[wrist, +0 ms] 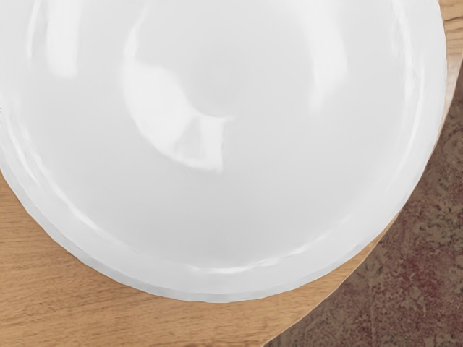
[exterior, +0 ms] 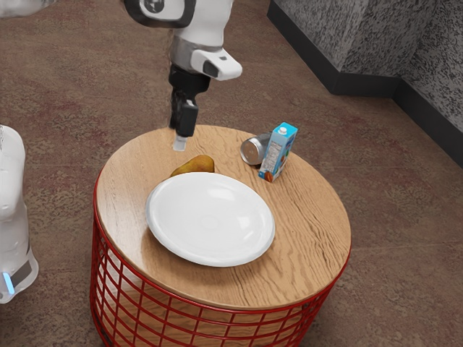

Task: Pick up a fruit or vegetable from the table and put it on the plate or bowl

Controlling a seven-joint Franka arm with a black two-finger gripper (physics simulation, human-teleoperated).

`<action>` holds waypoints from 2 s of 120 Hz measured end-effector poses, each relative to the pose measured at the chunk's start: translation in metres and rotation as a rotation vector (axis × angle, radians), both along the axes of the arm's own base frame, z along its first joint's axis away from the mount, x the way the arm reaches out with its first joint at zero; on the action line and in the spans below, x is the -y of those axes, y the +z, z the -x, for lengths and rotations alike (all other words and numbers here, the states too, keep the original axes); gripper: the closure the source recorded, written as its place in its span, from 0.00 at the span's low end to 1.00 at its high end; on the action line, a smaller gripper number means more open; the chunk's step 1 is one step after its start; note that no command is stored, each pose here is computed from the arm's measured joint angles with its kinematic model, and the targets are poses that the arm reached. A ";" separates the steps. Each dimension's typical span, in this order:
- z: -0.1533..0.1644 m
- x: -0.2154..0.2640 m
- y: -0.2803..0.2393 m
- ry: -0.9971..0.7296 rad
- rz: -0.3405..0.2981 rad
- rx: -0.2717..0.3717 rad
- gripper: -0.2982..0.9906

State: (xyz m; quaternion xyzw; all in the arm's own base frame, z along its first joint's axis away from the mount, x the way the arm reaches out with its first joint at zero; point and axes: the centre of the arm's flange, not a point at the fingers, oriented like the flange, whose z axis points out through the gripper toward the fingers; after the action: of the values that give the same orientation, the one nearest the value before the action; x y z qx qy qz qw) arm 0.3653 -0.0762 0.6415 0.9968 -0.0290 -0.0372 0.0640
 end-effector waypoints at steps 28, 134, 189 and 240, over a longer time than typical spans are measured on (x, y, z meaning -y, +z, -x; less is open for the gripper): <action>-0.016 -0.106 0.025 0.327 0.102 0.057 0.23; -0.065 -0.236 -0.104 0.558 0.010 -0.047 0.23; -0.083 -0.184 -0.148 0.371 0.043 -0.167 0.23; -0.085 -0.194 -0.160 0.354 0.061 -0.181 0.23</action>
State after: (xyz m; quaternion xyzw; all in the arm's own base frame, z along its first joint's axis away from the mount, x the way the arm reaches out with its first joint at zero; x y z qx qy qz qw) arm 0.4504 0.1179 0.4812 0.9766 0.1516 -0.1137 0.1020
